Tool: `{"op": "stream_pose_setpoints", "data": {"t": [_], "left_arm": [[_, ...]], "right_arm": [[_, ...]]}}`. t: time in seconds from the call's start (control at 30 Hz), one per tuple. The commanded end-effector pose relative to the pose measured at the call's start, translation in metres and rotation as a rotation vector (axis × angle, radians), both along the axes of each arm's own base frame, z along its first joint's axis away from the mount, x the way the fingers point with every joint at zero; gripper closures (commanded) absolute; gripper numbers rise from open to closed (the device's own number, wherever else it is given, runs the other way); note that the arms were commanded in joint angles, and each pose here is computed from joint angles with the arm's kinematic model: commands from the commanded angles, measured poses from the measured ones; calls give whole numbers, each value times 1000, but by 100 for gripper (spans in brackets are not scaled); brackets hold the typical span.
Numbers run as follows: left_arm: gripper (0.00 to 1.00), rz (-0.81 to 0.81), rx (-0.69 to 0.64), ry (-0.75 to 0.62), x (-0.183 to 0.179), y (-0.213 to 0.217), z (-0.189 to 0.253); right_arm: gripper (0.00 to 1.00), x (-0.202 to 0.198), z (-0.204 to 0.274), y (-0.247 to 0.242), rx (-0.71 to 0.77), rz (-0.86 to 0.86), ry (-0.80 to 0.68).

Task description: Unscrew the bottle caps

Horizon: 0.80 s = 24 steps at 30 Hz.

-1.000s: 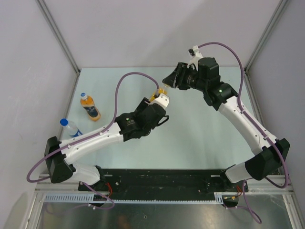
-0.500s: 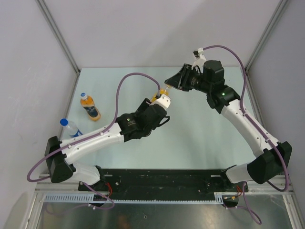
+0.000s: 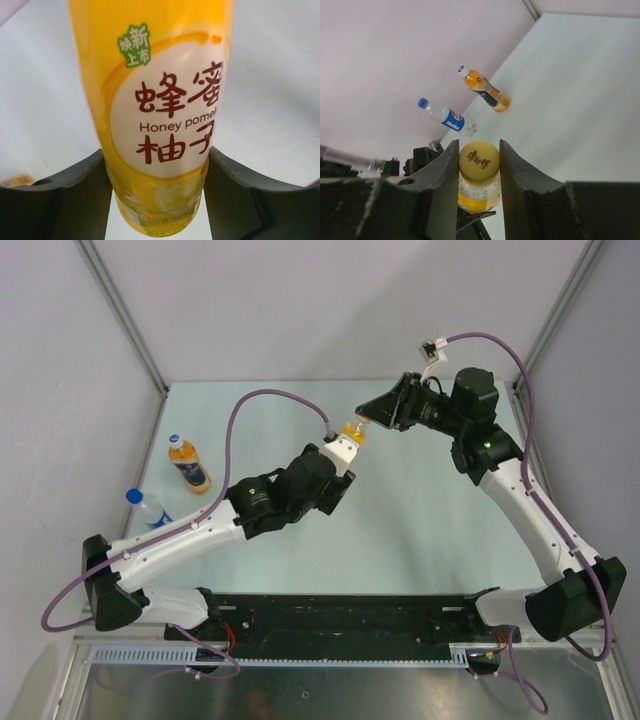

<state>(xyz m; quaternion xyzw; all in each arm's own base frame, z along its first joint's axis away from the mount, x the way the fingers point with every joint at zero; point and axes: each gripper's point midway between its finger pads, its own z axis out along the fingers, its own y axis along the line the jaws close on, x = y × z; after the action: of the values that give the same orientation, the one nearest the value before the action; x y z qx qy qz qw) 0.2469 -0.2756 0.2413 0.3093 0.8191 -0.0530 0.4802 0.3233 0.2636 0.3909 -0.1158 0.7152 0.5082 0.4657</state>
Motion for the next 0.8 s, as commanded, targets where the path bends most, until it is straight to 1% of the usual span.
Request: {"op": "stream_pose_setpoints", "data": {"t": [0.0,0.23,0.53,0.63,0.77], "left_arm": [[100,-208,-126,43,-23,-30,24],[100,-501,-263,127,-61,-62,38],[100,-873,-382,189,-116,-81,57],[100,-951,-407,195,-129,-82,62],[100,-978,-416,189,-133,-81,63]], "right_arm": [[100,-40,61,-5,66,159,-260],[100,-75,76,-9,57,332,-415],[100,-109,80,-9,59,527,-517],[100,-117,82,-10,62,571,-536],[100,-124,86,-11,66,599,-566]]}}
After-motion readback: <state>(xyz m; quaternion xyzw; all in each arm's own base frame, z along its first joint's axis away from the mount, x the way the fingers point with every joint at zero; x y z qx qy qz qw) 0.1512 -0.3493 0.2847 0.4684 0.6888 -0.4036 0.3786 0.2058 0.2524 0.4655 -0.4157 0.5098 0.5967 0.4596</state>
